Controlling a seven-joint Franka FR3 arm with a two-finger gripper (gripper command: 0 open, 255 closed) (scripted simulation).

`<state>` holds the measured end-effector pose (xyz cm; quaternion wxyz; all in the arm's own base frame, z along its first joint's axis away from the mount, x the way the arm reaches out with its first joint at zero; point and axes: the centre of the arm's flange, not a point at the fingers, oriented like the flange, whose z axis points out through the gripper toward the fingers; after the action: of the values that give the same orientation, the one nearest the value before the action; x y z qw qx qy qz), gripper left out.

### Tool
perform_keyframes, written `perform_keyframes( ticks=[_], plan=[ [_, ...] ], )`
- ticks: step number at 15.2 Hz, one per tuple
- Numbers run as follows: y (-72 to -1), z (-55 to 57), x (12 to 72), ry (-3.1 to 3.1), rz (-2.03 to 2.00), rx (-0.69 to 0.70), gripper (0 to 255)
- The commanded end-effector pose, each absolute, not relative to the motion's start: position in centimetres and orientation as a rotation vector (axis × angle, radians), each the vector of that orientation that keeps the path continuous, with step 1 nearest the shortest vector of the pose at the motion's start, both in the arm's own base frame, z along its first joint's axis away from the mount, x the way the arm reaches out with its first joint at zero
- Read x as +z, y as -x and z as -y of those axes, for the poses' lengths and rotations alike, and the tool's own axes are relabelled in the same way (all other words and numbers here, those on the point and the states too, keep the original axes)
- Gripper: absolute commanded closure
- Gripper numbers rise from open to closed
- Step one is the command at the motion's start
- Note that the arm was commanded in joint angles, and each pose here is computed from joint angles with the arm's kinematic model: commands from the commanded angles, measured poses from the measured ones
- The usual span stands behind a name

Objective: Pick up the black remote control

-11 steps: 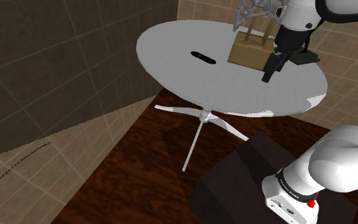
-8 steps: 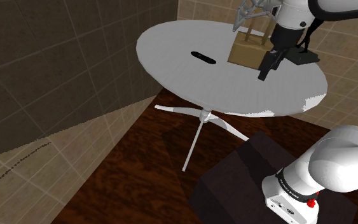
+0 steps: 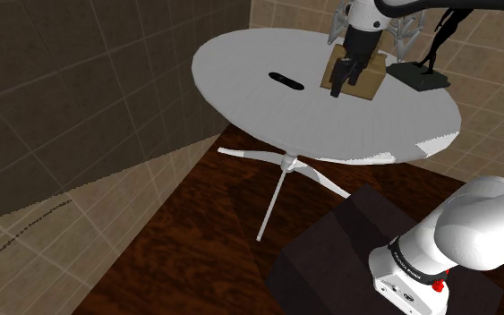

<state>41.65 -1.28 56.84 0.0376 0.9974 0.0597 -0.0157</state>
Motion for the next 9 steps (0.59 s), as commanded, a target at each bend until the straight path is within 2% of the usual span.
perform_keyframes(
  ticks=[1,9],
  plan=[
    [-44.2,1.5,56.0,-3.067,-0.188,-0.042,0],
    [-54.4,2.2,54.5,-3.095,-0.207,-0.020,0]
  ],
)
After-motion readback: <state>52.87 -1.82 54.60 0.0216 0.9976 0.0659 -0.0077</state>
